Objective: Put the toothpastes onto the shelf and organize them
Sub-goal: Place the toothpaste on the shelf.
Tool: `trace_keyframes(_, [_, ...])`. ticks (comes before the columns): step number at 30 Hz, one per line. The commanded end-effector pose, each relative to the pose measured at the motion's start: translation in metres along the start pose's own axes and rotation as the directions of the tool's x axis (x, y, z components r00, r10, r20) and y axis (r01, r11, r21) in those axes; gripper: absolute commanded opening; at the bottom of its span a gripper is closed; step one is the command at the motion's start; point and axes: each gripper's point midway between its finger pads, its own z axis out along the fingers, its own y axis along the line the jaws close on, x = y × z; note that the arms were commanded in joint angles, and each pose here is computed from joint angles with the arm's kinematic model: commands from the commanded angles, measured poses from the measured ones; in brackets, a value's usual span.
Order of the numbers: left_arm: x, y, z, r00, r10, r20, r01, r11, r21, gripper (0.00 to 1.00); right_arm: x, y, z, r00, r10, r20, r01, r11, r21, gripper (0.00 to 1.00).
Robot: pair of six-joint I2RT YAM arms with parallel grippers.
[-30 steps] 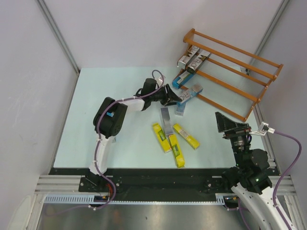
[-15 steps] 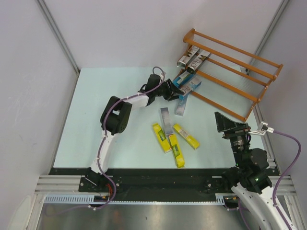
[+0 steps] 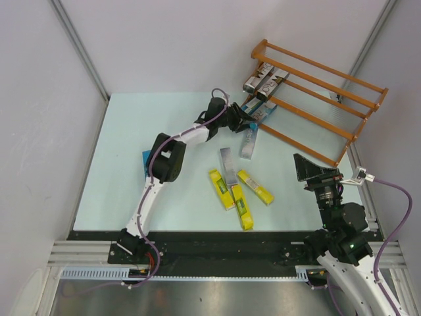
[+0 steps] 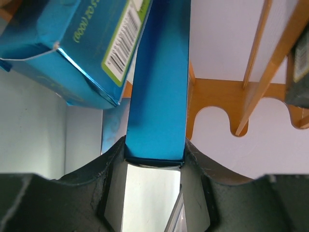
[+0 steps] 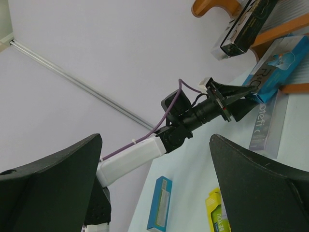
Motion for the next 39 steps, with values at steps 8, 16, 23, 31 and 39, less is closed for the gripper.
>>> trace_keyframes(8, [-0.016,-0.030,0.010,0.997,-0.047,0.063,0.044,0.998,0.048,0.38,-0.022,0.017,-0.003,0.998,0.012,0.065,-0.009,0.999,-0.032,1.00])
trace_keyframes(16, [-0.023,-0.034,0.012,0.993,-0.066,0.094,0.062,0.997,0.051,0.42,-0.025,0.018,-0.005,0.997,0.013,0.076,-0.010,0.999,-0.040,1.00])
trace_keyframes(23, [-0.030,-0.029,0.014,0.993,-0.064,0.095,0.061,0.998,0.025,0.51,-0.026,0.019,-0.005,0.997,0.014,0.079,-0.011,0.999,-0.041,1.00])
trace_keyframes(31, [-0.026,-0.030,0.006,0.997,0.008,0.083,-0.007,1.000,-0.009,1.00,-0.027,0.021,-0.006,0.997,0.018,0.081,-0.014,0.999,-0.049,1.00])
trace_keyframes(39, [-0.015,-0.032,-0.015,0.995,0.073,0.068,-0.071,0.997,-0.027,1.00,-0.027,0.022,-0.006,0.996,0.023,0.080,-0.019,0.998,-0.051,1.00])
